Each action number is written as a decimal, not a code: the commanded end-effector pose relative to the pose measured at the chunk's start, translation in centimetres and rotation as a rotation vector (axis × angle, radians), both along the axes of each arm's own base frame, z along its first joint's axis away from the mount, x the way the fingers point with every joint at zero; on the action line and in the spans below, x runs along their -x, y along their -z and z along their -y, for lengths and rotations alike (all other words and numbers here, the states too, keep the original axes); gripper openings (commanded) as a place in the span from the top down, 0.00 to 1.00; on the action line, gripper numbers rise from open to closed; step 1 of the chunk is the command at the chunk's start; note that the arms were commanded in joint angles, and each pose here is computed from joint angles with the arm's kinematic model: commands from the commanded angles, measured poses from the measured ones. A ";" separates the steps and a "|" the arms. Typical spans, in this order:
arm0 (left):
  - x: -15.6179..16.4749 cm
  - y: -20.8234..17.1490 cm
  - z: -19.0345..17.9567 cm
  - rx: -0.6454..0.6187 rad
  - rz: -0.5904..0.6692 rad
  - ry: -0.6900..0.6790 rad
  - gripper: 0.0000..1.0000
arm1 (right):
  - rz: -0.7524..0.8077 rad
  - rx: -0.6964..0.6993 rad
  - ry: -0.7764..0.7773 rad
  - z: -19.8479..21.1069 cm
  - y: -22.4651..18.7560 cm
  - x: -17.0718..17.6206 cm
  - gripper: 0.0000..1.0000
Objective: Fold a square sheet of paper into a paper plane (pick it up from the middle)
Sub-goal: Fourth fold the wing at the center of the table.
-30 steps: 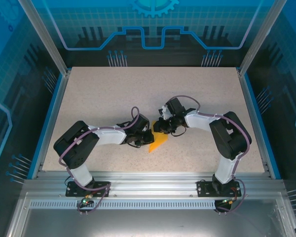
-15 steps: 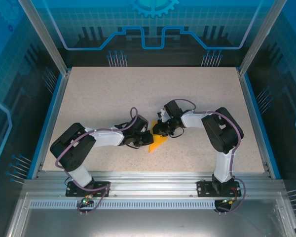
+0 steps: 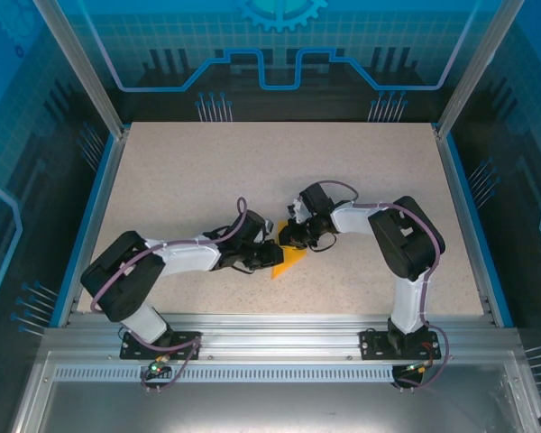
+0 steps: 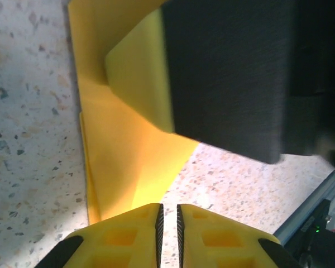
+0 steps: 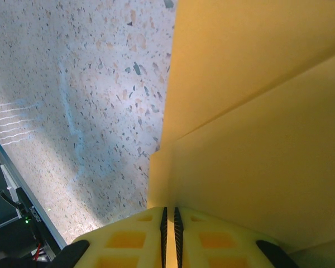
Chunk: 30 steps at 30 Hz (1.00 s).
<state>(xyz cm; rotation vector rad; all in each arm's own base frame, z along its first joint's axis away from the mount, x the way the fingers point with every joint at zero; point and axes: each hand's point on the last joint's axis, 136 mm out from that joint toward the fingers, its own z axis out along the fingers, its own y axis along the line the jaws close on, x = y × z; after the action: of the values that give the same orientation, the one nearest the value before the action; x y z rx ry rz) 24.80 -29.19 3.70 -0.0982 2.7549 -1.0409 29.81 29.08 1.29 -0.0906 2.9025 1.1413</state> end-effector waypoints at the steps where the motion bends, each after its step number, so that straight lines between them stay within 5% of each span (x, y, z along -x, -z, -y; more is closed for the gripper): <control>1: 1.5 2.1 0.2 -0.004 -0.077 0.020 0.83 | -0.001 0.020 0.012 0.4 0.6 0.0 0.85; 9: 2.7 5.3 -2.3 -0.130 -0.130 -0.039 0.89 | 0.071 -0.053 0.005 -0.4 -3.3 -0.7 0.84; 17: 3.1 5.7 -2.6 -0.129 -0.132 -0.031 0.90 | 0.179 0.107 0.136 4.1 -5.0 -1.2 0.80; 30: 3.1 5.7 -2.5 -0.130 -0.128 -0.020 0.90 | 0.088 -0.019 0.003 -0.8 -2.9 0.6 0.81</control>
<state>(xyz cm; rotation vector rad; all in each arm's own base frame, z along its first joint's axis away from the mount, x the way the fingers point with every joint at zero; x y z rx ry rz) 23.98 -29.04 1.18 -0.1284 2.7939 -1.0254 29.08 28.85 4.61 -0.1291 2.8112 1.0748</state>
